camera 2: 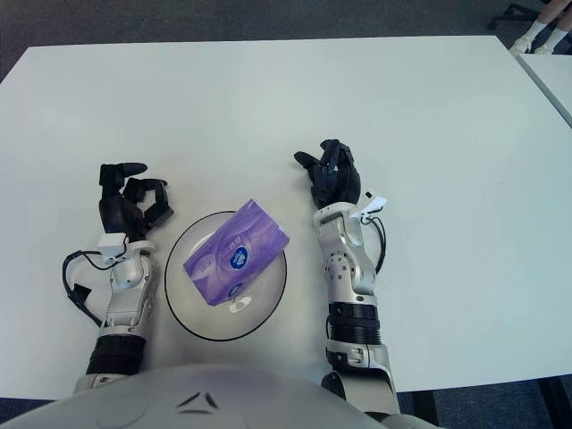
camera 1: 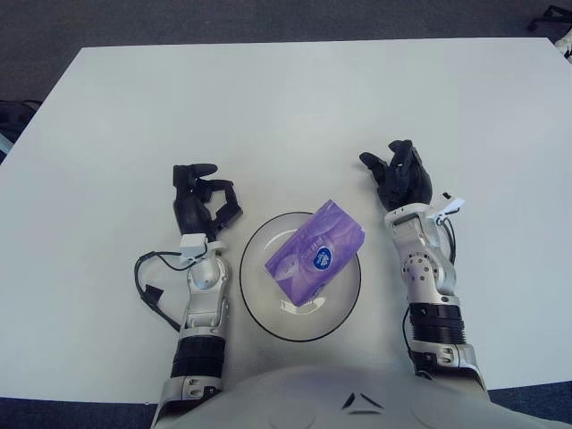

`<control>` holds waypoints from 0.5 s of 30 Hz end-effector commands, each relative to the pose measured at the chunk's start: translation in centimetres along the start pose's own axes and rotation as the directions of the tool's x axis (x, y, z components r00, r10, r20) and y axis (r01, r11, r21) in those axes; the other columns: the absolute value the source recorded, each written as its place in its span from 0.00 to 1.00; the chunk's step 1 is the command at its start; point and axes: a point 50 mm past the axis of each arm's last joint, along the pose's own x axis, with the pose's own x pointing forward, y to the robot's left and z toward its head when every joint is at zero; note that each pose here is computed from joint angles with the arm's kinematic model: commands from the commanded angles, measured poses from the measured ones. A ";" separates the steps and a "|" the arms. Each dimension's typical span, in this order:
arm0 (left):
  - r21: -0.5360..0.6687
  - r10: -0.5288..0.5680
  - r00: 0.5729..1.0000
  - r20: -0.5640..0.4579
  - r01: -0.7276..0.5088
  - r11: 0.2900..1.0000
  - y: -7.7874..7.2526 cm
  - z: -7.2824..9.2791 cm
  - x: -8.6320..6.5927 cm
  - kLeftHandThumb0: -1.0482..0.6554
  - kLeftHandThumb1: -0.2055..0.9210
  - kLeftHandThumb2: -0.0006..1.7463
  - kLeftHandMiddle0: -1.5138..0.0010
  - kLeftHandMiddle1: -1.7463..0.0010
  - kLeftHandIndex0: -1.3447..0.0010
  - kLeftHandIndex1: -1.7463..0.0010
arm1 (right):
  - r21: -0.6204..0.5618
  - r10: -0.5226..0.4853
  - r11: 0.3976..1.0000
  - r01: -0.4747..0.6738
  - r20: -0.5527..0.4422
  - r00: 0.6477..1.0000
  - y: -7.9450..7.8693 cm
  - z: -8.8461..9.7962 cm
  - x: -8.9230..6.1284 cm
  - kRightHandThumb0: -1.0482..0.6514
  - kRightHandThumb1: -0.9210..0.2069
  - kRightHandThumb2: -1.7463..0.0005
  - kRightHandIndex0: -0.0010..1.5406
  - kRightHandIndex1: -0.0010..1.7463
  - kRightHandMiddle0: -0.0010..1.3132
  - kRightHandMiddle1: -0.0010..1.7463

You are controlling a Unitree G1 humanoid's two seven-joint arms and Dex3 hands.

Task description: Put the tissue paper into the plate.

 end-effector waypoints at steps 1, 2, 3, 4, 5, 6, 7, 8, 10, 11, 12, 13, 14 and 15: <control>0.100 0.015 0.979 -0.205 0.006 0.995 2.0 -3.8 -3.1 0.61 0.58 0.62 0.60 0.16 0.73 0.00 | -0.059 -0.048 0.997 0.045 -0.051 0.998 -0.9 -2.4 -0.9 0.40 0.11 0.60 0.33 0.76 0.20 1.00; 0.099 0.010 0.979 -0.205 0.011 0.995 2.0 -3.8 -3.1 0.61 0.58 0.62 0.60 0.16 0.73 0.00 | -0.094 -0.037 0.995 0.033 -0.039 0.999 -1.0 -2.6 -0.9 0.40 0.12 0.59 0.34 0.76 0.21 1.00; 0.098 0.006 0.979 -0.205 0.015 0.995 2.0 -3.7 -3.1 0.61 0.58 0.62 0.59 0.16 0.73 0.00 | -0.118 -0.029 0.993 0.025 -0.030 0.999 -1.1 -2.7 -0.9 0.40 0.15 0.57 0.34 0.77 0.22 1.00; 0.097 0.003 0.979 -0.206 0.017 0.995 2.0 -3.7 -3.1 0.61 0.57 0.62 0.59 0.16 0.72 0.00 | -0.136 -0.020 0.991 0.017 -0.023 1.000 -1.1 -2.8 -0.9 0.40 0.17 0.54 0.35 0.77 0.24 1.00; 0.096 0.001 0.979 -0.206 0.019 0.995 2.0 -3.7 -3.1 0.61 0.57 0.63 0.59 0.16 0.72 0.00 | -0.148 -0.014 0.989 0.011 -0.016 1.000 -1.1 -2.9 -0.9 0.39 0.19 0.53 0.35 0.78 0.24 1.00; 0.095 -0.001 0.979 -0.206 0.021 0.995 2.0 -3.7 -3.1 0.61 0.57 0.63 0.59 0.16 0.72 0.00 | -0.165 -0.007 0.986 0.005 -0.008 1.000 -1.1 -3.0 -0.9 0.39 0.19 0.52 0.36 0.78 0.25 1.00; 0.094 -0.003 0.979 -0.206 0.023 0.995 2.0 -3.6 -3.1 0.61 0.57 0.63 0.59 0.16 0.72 0.00 | -0.191 0.000 0.982 0.000 0.002 1.000 -1.2 -3.1 -0.9 0.39 0.21 0.51 0.36 0.79 0.25 1.00; 0.094 -0.005 0.979 -0.206 0.025 0.995 2.1 -3.6 -3.1 0.61 0.57 0.63 0.59 0.16 0.72 0.00 | -0.209 0.006 0.978 -0.004 0.010 1.000 -1.2 -3.2 -0.9 0.39 0.21 0.51 0.36 0.79 0.26 1.00; 0.093 -0.008 0.978 -0.207 0.028 0.995 2.1 -3.6 -3.1 0.61 0.57 0.63 0.60 0.15 0.72 0.00 | -0.257 0.017 0.966 -0.011 0.023 1.000 -1.3 -3.5 -0.9 0.39 0.23 0.49 0.37 0.80 0.27 1.00; 0.092 -0.009 0.978 -0.207 0.029 0.995 2.1 -3.6 -3.1 0.61 0.57 0.63 0.60 0.15 0.72 0.00 | -0.267 0.020 0.964 -0.013 0.027 0.999 -1.3 -3.5 -0.9 0.39 0.24 0.49 0.38 0.80 0.27 1.00; 0.091 -0.011 0.978 -0.207 0.030 0.995 2.1 -3.5 -3.1 0.61 0.57 0.63 0.60 0.15 0.72 0.00 | -0.295 0.027 0.955 -0.017 0.030 0.999 -1.4 -3.6 -0.9 0.39 0.24 0.48 0.38 0.80 0.27 1.00; 0.090 -0.012 0.978 -0.207 0.031 0.995 2.1 -3.5 -3.1 0.61 0.57 0.63 0.60 0.15 0.72 0.00 | -0.312 0.032 0.950 -0.020 0.033 0.999 -1.4 -3.7 -1.0 0.39 0.25 0.48 0.38 0.80 0.28 1.00; 0.089 -0.013 0.978 -0.207 0.032 0.996 2.1 -3.5 -3.1 0.61 0.57 0.63 0.60 0.15 0.72 0.00 | -0.329 0.037 0.944 -0.024 0.034 0.999 -1.5 -3.8 -1.0 0.39 0.25 0.47 0.38 0.80 0.28 1.00; 0.088 -0.014 0.978 -0.207 0.033 0.996 2.1 -3.5 -3.1 0.61 0.57 0.63 0.60 0.15 0.72 0.00 | -0.340 0.040 0.940 -0.026 0.036 0.999 -1.6 -3.9 -1.0 0.39 0.26 0.47 0.39 0.79 0.28 1.00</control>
